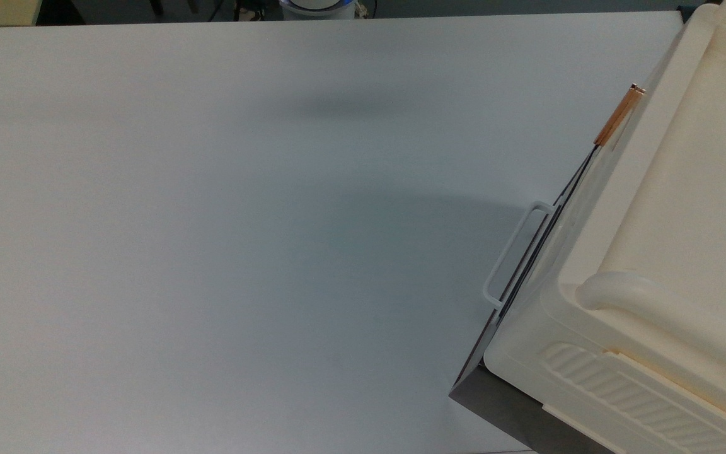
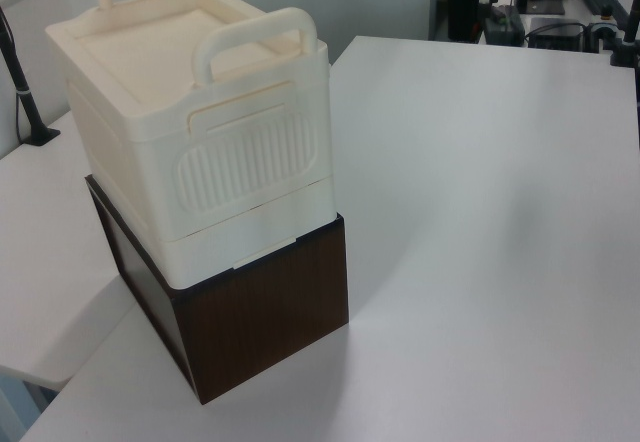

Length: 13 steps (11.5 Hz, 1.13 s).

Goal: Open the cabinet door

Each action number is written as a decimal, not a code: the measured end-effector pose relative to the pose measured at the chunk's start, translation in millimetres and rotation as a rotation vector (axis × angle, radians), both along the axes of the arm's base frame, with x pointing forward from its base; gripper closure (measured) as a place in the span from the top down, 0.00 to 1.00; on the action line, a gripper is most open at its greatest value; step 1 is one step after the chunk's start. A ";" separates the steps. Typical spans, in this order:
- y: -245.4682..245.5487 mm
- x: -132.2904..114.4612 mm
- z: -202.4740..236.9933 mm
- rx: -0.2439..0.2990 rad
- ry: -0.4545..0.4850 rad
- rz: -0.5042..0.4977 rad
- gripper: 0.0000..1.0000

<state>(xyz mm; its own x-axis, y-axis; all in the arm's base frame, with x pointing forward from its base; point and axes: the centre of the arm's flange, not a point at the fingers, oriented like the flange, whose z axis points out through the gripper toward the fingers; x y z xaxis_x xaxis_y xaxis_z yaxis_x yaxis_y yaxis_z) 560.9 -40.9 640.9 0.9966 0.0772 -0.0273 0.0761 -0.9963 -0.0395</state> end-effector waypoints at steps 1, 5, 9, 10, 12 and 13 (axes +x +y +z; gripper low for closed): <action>-1.9 -0.3 0.3 0.000 0.000 -0.004 1.00; -12.7 -2.5 3.0 -0.002 -0.005 -0.023 1.00; 1.8 -0.8 -0.2 -0.001 0.001 0.004 1.00; 4.9 0.2 -2.4 0.000 0.005 0.009 1.00; 18.5 3.5 -10.9 0.028 0.020 0.029 1.00; 29.1 8.1 -21.1 0.046 0.030 0.044 1.00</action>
<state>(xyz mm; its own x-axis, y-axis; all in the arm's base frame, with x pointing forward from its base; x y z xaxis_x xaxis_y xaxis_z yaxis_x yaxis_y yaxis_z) 568.9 -11.8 619.8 0.9910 0.1227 -0.0529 0.1178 -0.9891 -0.0884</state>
